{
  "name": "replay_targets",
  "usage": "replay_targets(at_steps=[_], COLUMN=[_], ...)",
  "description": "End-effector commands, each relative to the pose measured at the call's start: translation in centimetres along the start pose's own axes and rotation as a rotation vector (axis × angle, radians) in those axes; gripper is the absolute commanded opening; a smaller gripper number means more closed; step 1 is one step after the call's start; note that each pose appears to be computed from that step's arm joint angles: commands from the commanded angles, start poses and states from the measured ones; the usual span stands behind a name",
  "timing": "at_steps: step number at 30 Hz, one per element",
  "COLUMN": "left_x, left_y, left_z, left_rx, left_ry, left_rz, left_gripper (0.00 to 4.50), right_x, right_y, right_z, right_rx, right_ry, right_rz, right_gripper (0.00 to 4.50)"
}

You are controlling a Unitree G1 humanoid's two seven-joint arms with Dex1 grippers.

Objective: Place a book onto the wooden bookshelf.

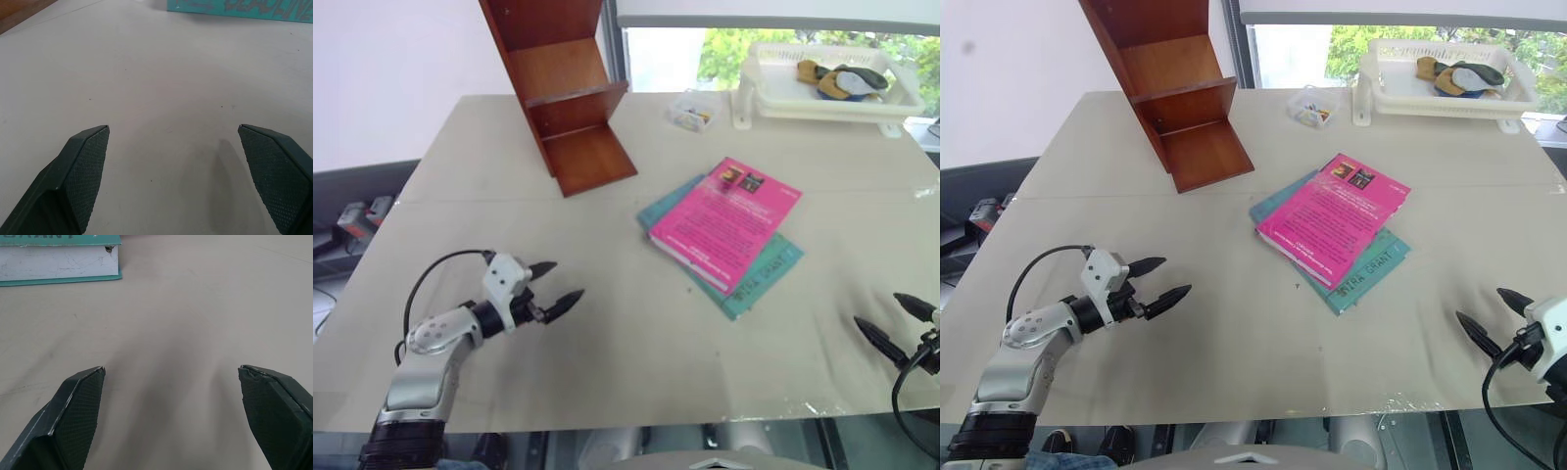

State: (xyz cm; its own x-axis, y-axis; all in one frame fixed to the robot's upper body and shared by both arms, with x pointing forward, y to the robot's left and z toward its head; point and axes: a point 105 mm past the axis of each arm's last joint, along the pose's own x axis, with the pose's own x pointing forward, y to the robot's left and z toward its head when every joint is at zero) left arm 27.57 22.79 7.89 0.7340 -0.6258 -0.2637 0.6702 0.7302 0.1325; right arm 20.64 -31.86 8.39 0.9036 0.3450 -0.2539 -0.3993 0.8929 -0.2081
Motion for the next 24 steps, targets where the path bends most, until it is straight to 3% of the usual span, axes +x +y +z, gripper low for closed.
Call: replay_targets(at_steps=[1,24], left_x=[0.08,0.11], left_y=[-0.33,-0.21], left_z=[0.94,0.89], left_rx=[0.034,0.033], left_ry=[-0.029,-0.035], left_rz=[-0.017,-0.021], left_gripper=[4.47,4.47], right_x=[-0.15,0.00], right_y=[-0.21,0.08], right_z=[0.58,0.49], right_rx=[-0.025,-0.028], right_ry=[-0.019,-0.024], right_rz=[-0.002,0.004], right_gripper=[4.45,4.45])
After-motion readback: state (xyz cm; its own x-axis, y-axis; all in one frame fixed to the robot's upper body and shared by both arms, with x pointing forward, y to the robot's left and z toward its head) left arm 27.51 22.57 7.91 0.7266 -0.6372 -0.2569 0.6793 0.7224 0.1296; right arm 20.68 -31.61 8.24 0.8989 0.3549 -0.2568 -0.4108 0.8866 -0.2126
